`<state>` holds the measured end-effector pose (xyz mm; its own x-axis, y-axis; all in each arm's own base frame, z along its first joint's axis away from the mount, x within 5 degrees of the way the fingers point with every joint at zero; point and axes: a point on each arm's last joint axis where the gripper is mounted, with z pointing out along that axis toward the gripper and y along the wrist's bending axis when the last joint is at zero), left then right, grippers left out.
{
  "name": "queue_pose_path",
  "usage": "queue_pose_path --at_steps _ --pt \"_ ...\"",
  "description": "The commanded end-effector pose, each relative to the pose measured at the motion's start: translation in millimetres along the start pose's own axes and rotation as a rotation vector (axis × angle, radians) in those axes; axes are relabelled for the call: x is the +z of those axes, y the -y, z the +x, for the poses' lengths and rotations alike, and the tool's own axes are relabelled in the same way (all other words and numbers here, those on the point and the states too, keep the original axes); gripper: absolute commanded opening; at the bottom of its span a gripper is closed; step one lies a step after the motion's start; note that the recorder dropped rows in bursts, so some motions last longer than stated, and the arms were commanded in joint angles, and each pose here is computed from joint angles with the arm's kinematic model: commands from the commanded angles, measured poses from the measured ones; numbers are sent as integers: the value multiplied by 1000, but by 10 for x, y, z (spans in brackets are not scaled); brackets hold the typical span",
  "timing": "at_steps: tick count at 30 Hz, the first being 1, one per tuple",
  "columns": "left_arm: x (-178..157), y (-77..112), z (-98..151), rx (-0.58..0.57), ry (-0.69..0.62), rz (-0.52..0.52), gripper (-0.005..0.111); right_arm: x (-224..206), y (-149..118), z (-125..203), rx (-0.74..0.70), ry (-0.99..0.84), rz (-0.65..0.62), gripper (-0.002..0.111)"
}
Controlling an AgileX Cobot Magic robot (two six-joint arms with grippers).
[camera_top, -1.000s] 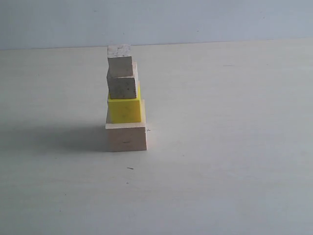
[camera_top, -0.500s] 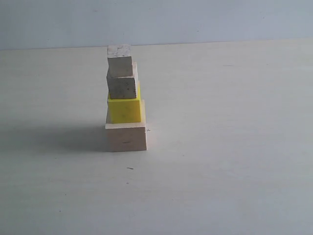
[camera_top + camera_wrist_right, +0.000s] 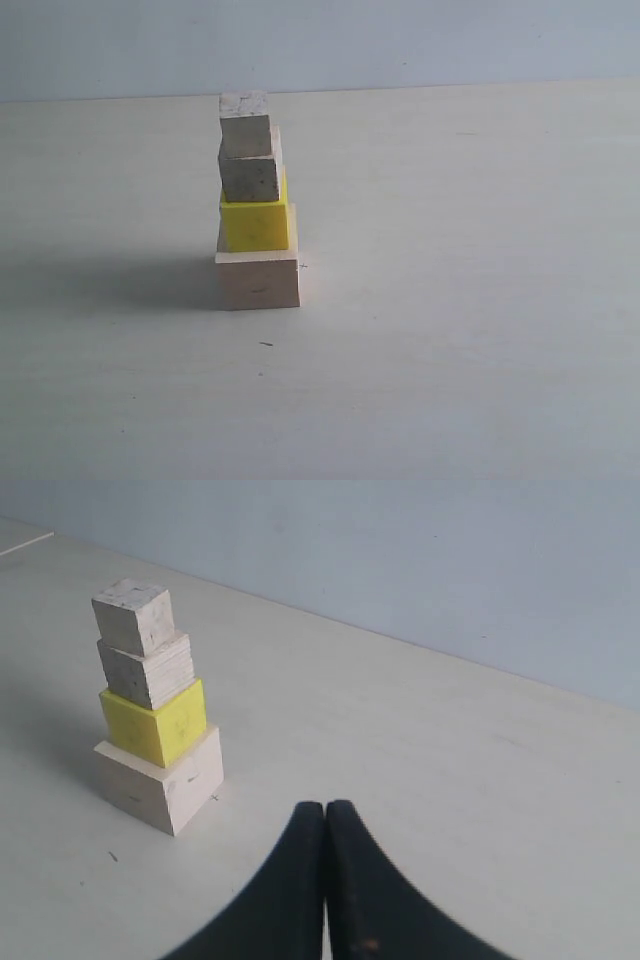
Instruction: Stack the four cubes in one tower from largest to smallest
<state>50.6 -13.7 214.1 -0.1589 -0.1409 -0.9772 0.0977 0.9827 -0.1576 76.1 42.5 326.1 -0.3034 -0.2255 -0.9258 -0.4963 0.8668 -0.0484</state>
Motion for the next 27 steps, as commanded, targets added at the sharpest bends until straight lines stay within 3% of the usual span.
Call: queue_pose_path --at_steps 1,6,16,27 --pt "0 -3 7 4 3 -2 0 1 -1 2 -3 11 -2 0" --pt "18 -47 73 77 -20 -39 0 1 -1 2 -3 11 -2 0" --pt "62 -188 215 54 -15 -161 0 1 -1 2 -5 11 -2 0" --pt "55 -208 283 49 -90 -182 0 1 -1 2 -5 11 -2 0"
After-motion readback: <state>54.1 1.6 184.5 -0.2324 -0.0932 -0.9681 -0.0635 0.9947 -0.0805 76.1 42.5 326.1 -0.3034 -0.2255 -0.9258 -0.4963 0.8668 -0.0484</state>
